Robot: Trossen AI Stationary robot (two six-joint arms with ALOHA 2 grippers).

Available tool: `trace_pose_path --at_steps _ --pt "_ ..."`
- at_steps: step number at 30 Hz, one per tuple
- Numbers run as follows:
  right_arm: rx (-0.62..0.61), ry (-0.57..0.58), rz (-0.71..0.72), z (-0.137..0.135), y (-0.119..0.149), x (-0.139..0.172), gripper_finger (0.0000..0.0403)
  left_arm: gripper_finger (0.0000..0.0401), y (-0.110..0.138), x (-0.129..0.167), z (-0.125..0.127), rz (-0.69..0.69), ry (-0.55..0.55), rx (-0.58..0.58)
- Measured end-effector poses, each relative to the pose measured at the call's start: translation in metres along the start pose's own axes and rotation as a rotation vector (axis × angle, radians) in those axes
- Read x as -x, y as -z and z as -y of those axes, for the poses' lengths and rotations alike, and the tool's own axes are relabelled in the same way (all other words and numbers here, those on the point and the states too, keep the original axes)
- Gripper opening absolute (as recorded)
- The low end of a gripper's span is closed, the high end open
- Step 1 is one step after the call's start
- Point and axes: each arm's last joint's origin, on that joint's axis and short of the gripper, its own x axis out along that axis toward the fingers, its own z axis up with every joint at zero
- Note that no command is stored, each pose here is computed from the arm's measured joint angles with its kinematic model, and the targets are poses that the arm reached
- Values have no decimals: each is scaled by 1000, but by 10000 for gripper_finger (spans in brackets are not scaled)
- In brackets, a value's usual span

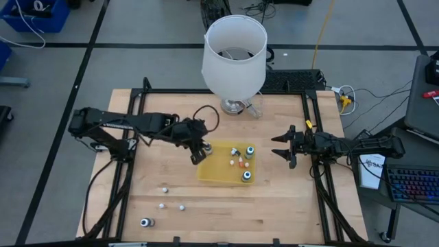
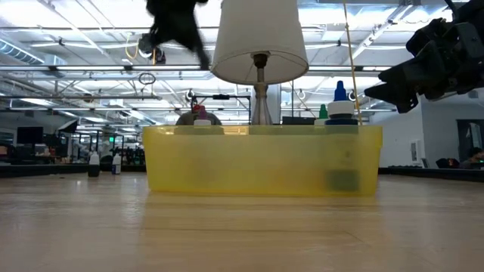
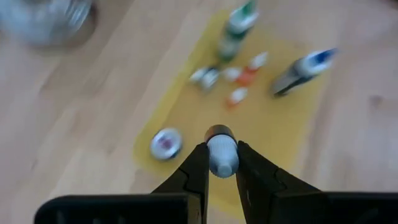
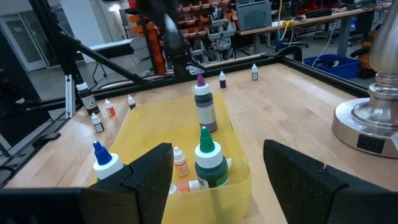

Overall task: Pick & Place food coloring
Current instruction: Put the red food coloring bottle into the yellow bin

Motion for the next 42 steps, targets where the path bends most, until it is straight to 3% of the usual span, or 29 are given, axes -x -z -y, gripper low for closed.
trace_pose_path --at_steps 7,12,19,26,32,42 --pt "0 0 0 0 0 0 238 58 -38 16 49 106 63 -227" --pt "0 0 0 0 0 0 238 58 -53 -3 68 45 44 -352" --pt "0 0 -2 0 0 0 238 58 -55 -74 57 -150 -37 -335" --pt "0 1 -2 0 0 0 238 58 -40 -139 44 -334 -89 -316" --pt "0 1 -2 0 0 0 238 58 -32 -165 32 -421 -133 -284" --pt "1 2 -9 0 1 0 238 58 -25 -191 24 -453 -154 -256"
